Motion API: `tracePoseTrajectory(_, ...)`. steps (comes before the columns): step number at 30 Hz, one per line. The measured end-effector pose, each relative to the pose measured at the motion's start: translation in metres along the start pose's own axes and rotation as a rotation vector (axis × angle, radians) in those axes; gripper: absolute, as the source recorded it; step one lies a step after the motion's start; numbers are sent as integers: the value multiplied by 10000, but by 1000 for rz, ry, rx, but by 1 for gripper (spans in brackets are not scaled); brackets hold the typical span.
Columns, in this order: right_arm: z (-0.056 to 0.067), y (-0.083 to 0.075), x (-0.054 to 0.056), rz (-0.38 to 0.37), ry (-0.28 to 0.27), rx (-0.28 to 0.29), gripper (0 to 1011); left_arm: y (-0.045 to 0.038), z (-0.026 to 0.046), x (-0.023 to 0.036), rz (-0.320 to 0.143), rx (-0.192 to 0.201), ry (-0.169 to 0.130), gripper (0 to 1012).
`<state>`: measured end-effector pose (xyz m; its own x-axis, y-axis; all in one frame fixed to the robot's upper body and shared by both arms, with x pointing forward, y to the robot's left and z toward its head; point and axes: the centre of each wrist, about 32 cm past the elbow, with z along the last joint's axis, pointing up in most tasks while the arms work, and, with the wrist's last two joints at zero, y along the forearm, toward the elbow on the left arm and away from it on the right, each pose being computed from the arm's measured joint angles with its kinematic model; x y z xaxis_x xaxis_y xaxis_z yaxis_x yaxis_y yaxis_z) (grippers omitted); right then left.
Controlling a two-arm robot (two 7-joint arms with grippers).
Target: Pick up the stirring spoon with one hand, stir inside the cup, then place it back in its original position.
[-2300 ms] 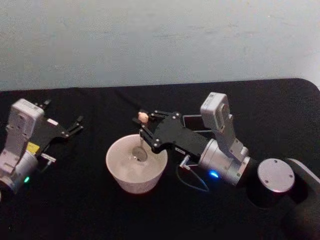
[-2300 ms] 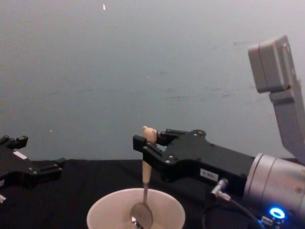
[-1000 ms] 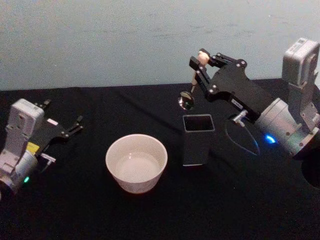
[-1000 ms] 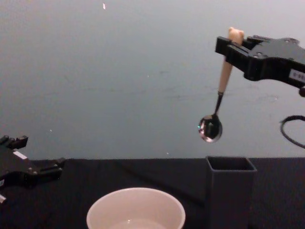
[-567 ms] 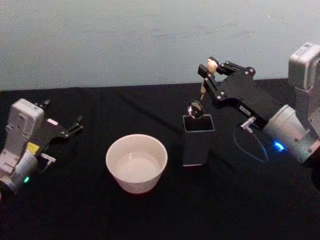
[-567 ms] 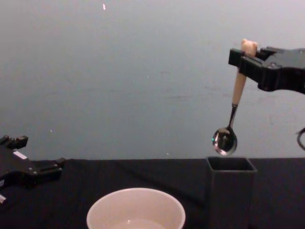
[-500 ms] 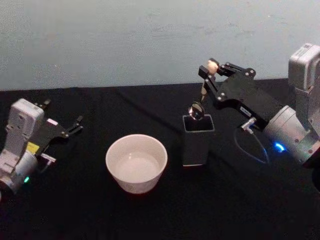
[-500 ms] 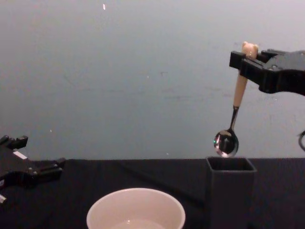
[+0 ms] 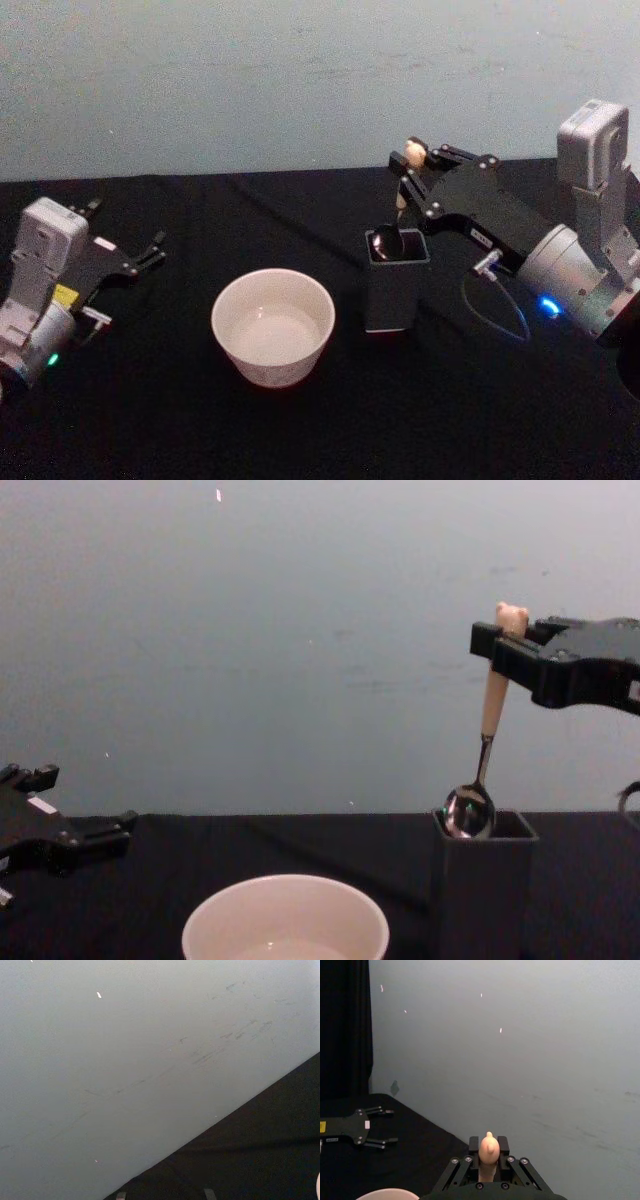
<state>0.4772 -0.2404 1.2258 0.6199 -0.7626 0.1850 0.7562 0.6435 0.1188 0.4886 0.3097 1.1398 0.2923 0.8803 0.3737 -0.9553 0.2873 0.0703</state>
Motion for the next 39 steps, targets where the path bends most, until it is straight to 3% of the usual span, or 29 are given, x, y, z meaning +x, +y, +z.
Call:
tracePoseTrajectory(9,-80,13,-67,-30,37,-57,214,0,0,0,0,0,0,1001)
tracePoseTrajectory(19,-184,17,-139,-129,136,-141,214,0,0,0,0,0,0,1001)
tracePoseTrajectory(39,-289,19,-218,-148,184,-179,214,0,0,0,0,0,0,1001)
